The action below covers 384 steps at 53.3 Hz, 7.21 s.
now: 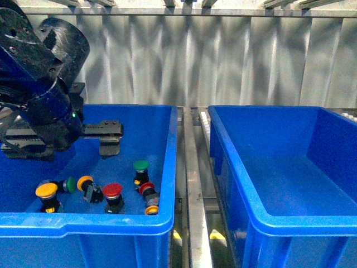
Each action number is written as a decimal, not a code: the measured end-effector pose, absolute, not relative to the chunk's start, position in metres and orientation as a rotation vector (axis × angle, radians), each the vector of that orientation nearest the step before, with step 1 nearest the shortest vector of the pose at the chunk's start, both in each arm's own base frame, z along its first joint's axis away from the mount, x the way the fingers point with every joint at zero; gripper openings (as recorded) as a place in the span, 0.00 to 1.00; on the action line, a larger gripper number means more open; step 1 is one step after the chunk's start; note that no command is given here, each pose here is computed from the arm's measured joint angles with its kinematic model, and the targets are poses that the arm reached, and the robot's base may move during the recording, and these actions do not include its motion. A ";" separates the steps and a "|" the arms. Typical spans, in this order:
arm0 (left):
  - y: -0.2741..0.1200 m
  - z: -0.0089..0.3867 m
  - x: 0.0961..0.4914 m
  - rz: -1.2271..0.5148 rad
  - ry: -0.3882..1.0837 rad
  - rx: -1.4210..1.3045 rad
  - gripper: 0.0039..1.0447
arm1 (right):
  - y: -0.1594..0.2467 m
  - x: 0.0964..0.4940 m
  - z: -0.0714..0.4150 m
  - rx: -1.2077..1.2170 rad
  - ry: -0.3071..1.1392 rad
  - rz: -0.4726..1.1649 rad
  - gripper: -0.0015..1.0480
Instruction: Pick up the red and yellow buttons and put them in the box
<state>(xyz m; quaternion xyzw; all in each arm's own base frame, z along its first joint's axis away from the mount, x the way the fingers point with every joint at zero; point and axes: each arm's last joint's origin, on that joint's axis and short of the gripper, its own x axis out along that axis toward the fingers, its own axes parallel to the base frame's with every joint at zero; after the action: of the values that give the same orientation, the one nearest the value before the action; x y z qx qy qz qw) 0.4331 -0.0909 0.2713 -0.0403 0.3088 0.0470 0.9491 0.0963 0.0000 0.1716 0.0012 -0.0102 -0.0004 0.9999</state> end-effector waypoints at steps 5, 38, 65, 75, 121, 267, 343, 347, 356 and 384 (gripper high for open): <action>-0.097 0.262 0.441 0.095 0.667 -0.090 0.93 | 0.000 0.096 0.172 0.002 -0.020 -0.001 0.94; -0.119 0.224 0.473 0.032 0.790 -0.092 0.93 | 0.000 0.096 0.172 0.002 -0.020 -0.001 0.94; -0.123 0.212 0.488 0.029 0.836 -0.064 0.93 | 0.000 0.096 0.172 0.002 -0.020 -0.001 0.94; -0.123 0.209 0.494 0.028 0.835 -0.064 0.91 | 0.000 0.096 0.172 0.002 -0.020 -0.001 0.94; -0.117 0.213 0.488 0.035 0.811 -0.080 0.33 | 0.000 0.096 0.172 0.002 -0.020 -0.001 0.94; -0.170 0.287 0.427 -1.453 0.410 -0.785 0.33 | -0.056 0.144 0.249 0.833 -0.083 -0.222 0.94; -0.227 0.303 0.383 -1.524 0.431 -0.581 0.33 | 0.039 0.245 0.333 1.365 0.155 -0.031 0.94; -0.228 0.305 0.383 -1.528 0.430 -0.576 0.33 | 0.039 0.246 0.332 1.370 0.153 -0.031 0.94; -0.230 0.306 0.383 -1.524 0.431 -0.573 0.33 | 0.034 0.249 0.328 1.373 0.150 -0.078 0.94; -0.249 0.300 0.382 -1.536 0.455 -0.560 0.33 | 0.019 0.251 0.330 1.404 0.150 -0.158 0.36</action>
<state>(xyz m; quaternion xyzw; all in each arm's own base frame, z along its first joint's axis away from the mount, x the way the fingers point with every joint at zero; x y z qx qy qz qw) 0.3821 -0.2491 0.3005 -0.2478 0.2011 -0.6790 0.6612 0.2510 0.0192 0.3297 0.6443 0.0688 -0.0724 0.7582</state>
